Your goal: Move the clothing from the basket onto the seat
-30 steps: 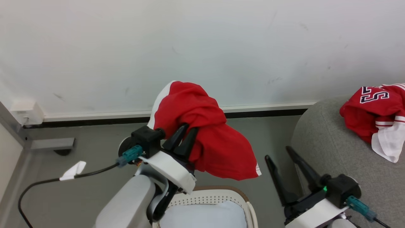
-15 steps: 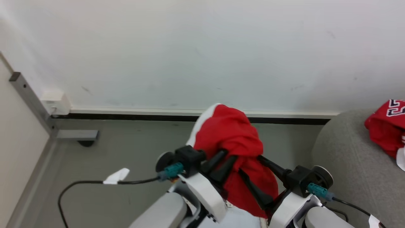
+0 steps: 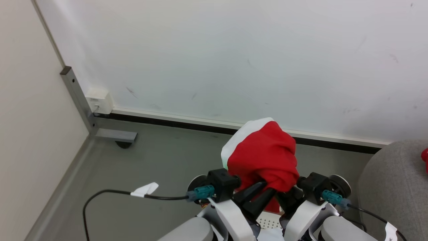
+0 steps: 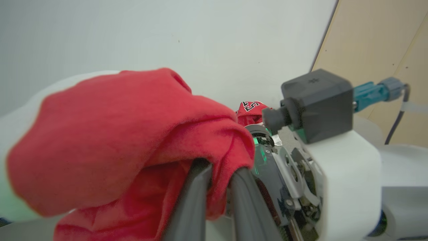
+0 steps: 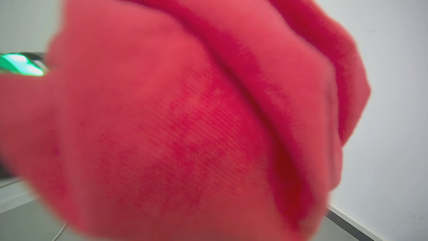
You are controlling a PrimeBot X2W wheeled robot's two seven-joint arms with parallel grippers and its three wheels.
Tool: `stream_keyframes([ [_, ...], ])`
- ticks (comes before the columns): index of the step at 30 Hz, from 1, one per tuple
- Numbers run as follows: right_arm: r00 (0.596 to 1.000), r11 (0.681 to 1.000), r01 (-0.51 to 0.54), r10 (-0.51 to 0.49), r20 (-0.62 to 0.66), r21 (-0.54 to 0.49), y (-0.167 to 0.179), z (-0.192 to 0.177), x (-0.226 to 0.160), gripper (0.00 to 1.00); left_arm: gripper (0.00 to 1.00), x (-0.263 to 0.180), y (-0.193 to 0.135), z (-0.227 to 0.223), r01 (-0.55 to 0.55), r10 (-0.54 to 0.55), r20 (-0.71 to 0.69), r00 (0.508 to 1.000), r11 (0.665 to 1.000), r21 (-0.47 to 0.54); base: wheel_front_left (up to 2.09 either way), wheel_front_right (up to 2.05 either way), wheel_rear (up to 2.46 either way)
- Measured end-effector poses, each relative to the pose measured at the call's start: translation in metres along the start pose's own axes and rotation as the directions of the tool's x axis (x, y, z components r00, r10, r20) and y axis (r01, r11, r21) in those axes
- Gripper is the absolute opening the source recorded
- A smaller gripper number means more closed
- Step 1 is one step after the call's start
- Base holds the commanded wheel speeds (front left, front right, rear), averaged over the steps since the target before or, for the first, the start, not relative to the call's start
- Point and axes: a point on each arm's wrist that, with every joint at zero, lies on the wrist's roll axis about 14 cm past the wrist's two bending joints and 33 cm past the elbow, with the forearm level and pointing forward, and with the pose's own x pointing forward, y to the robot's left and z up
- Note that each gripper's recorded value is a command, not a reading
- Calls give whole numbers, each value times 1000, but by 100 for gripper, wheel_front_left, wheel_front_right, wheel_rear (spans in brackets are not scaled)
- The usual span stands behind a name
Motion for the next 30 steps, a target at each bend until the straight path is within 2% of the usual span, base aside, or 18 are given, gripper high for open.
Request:
stream_keyframes([
  [5, 1000, 1000, 0, 0, 18, 14, 2, 4, 0, 0, 0, -5, 13, 1, -31, 31, 0, 1000, 1000, 5, 0, 0, 0],
  [17, 993, 993, 91, -97, 64, 81, -20, 8, -19, 0, 0, 4, 26, -7, -47, 47, -8, 999, 999, -11, 0, 0, 0],
  [18, 991, 991, 103, -110, 72, 89, -23, 9, -21, 0, 19, 5, 25, -8, -46, 46, -11, 999, 999, -12, 0, 0, 0],
  [19, 989, 988, 115, -123, 77, 101, -26, 10, -24, 0, 50, 6, 26, -10, -47, 47, -15, 999, 999, -12, 0, 0, 0],
  [20, 987, 986, 126, -135, 82, 111, -28, 10, -26, 0, 100, 7, 26, -11, -47, 46, -17, 999, 999, -12, 0, 0, 0],
  [25, 967, 965, 210, -229, 113, 157, -51, 16, -42, 0, 100, 14, 21, -17, -22, 22, -30, 999, 1000, -13, 0, 0, 0],
  [30, 924, 928, 319, -350, 156, 191, -84, 28, -69, 0, 100, 24, 11, -20, 17, -17, -31, 999, 1000, -11, 0, 0, 0],
])
